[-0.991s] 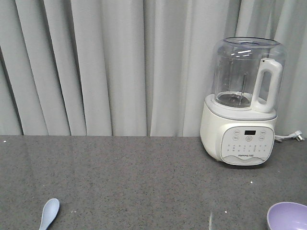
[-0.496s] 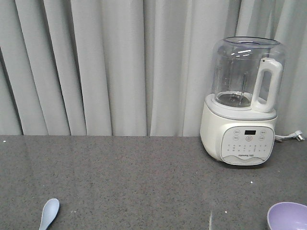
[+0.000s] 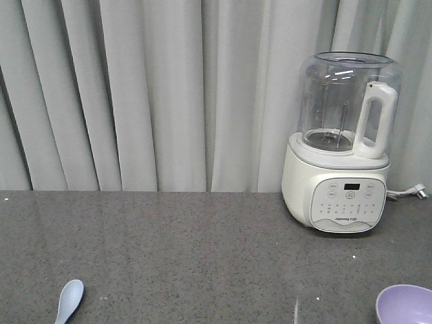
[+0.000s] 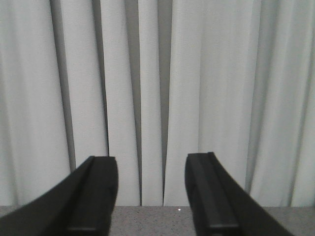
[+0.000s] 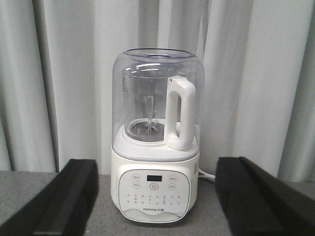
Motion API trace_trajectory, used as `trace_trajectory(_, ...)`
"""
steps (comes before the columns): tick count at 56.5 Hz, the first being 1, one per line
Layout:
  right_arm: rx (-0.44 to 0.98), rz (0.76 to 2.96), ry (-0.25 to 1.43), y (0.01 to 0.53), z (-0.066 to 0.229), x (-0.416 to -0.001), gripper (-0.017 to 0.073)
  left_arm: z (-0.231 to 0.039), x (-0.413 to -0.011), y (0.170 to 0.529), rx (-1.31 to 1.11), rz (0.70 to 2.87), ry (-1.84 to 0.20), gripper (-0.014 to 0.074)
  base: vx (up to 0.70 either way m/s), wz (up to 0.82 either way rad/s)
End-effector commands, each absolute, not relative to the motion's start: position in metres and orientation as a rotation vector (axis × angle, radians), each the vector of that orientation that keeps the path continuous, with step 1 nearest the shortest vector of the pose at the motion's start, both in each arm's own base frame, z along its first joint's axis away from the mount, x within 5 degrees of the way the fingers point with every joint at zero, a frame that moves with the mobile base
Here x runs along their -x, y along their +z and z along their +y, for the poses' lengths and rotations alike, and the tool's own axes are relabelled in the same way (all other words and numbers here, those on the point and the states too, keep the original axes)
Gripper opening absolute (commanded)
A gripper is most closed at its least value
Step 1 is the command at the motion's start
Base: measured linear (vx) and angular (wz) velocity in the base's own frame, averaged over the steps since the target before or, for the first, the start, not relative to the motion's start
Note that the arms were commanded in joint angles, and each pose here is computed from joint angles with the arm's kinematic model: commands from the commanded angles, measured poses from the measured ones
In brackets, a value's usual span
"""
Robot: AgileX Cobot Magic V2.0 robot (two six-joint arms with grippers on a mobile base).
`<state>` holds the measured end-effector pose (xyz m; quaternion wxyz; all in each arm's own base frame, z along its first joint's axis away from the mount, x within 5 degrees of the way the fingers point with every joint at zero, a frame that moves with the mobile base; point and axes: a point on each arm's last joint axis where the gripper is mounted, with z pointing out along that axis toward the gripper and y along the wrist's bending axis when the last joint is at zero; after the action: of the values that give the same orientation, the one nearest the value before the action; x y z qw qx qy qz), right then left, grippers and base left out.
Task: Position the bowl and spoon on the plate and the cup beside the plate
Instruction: 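Lower the left gripper onto the white spoon handle and close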
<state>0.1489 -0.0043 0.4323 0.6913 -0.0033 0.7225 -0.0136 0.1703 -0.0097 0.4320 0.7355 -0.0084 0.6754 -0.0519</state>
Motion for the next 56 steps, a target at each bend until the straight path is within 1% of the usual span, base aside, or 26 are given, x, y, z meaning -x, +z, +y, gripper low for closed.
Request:
trace_trajectory(1, -0.007, 1.478, -0.042, 0.453, -0.006, -0.144, 0.0671, -0.009, -0.167, 0.452, 0.093, 1.355, -0.211, 0.0545, 0.00, 0.00)
trace_trajectory(6, -0.009, 1.480, -0.041, 0.453, -0.006, -0.144, 0.0679, -0.010, -0.171, 0.449, 0.105, 1.376, -0.224, 0.0548, 0.00, 0.00)
trace_trajectory(12, -0.012, 1.480, -0.036, 0.453, -0.006, -0.144, 0.0662, -0.011, -0.180, 0.446, 0.099, 1.476, -0.217, 0.0535, 0.00, 0.00)
trace_trajectory(19, -0.012, 1.478, -0.036, 0.453, -0.006, -0.144, 0.0634, -0.016, -0.201, 0.446, 0.053, 1.664, -0.185, 0.0517, 0.00, 0.00)
trace_trajectory(22, -0.012, 1.478, -0.036, 0.453, -0.006, -0.144, 0.0619, -0.022, -0.213, 0.446, 0.000, 1.745, -0.172, 0.0510, 0.00, 0.00)
trace_trajectory(26, -0.012, 1.478, -0.037, 0.453, -0.006, -0.144, 0.0604, -0.034, -0.233, 0.436, -0.069, 1.875, -0.178, 0.0496, 0.00, 0.00)
trace_trajectory(30, -0.012, 1.478, -0.037, 0.453, -0.006, -0.144, 0.0588, -0.042, -0.250, 0.420, -0.099, 2.004, -0.185, 0.0484, 0.00, 0.00)
trace_trajectory(36, -0.012, 1.480, -0.038, 0.453, -0.006, -0.145, 0.0584, -0.048, -0.281, 0.378, -0.084, 2.231, -0.191, 0.0472, 0.00, 0.00)
trace_trajectory(42, -0.011, 1.491, -0.038, 0.451, -0.006, -0.149, 0.0584, -0.052, -0.301, 0.341, -0.064, 2.429, -0.186, 0.0467, 0.00, 0.00)
trace_trajectory(48, -0.011, 1.501, -0.038, 0.450, -0.006, -0.152, 0.0584, -0.057, -0.314, 0.310, -0.057, 2.571, -0.180, 0.0468, 0.00, 0.00)
trace_trajectory(56, -0.011, 1.514, -0.037, 0.448, -0.006, -0.155, 0.0584, -0.068, -0.324, 0.283, -0.084, 2.678, -0.179, 0.0468, 0.00, 0.00)
